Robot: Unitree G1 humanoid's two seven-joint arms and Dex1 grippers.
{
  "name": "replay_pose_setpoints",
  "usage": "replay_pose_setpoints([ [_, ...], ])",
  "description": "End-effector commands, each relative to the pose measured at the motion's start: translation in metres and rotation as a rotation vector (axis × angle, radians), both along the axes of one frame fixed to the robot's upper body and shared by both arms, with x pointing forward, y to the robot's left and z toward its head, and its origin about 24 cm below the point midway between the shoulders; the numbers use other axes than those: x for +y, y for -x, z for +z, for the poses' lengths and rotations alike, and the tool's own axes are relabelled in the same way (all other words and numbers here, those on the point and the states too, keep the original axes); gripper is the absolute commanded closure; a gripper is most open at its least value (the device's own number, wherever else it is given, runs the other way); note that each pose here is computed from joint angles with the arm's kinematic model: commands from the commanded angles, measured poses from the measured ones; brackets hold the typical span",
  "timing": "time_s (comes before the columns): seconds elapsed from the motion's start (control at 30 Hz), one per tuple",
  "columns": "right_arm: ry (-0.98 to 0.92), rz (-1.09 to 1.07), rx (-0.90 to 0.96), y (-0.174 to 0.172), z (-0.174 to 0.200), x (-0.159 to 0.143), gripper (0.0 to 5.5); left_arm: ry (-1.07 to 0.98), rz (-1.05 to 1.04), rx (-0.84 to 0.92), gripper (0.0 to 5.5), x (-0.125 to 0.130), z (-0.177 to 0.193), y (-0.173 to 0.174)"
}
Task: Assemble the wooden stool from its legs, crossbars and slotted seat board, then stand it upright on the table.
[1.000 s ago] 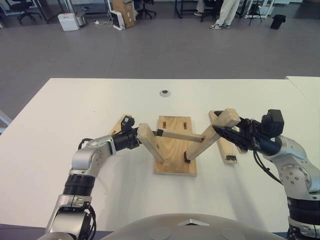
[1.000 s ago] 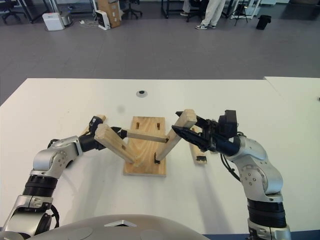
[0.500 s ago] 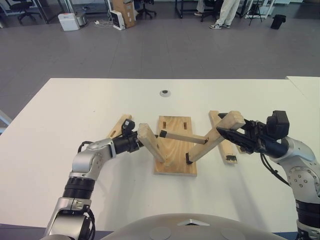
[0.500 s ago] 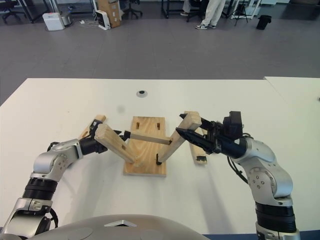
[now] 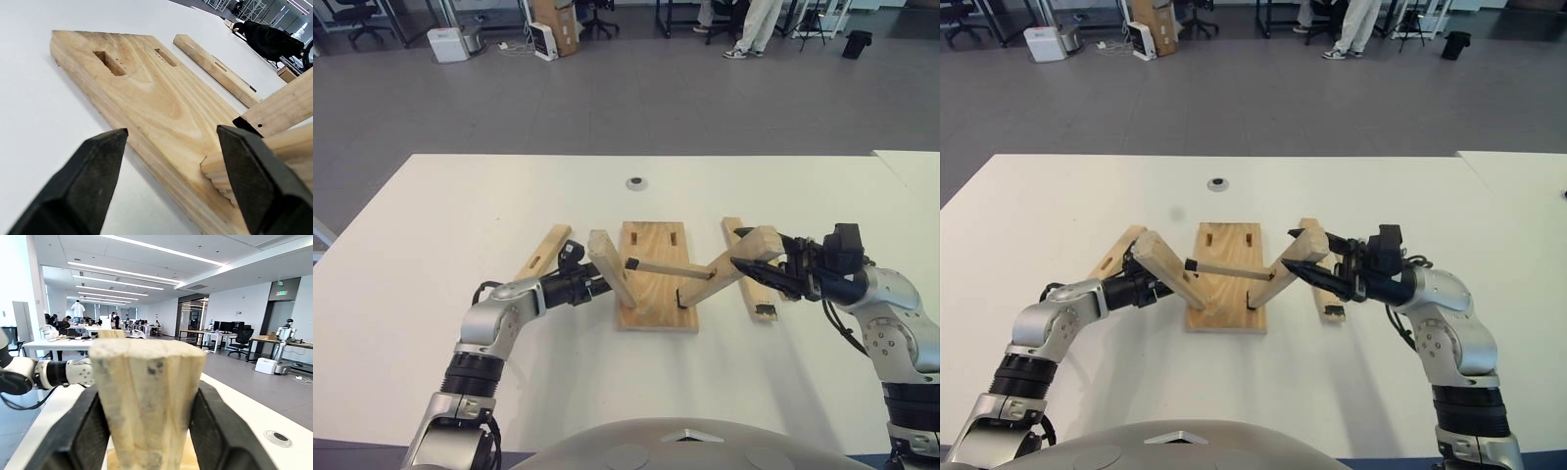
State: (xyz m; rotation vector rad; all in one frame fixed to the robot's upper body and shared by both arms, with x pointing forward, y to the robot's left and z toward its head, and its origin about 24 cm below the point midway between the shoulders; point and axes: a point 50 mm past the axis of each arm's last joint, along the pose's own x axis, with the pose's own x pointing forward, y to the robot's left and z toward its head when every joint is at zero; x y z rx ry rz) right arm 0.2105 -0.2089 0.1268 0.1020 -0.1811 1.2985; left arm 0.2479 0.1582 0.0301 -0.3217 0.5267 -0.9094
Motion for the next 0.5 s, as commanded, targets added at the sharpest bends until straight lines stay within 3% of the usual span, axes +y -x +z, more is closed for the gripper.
replay_pose_setpoints([
  [0.03, 0.119, 0.024, 0.114, 0.010, -0.023, -0.003, 3.35, -0.018, 0.010, 0.002, 2.15, 0.001, -0.002, 0.002],
  [0.5, 0.260, 0.089, 0.385, -0.013, -0.054, -0.003, 3.36, -0.016, -0.015, 0.005, 2.15, -0.007, -0.003, 0.001],
])
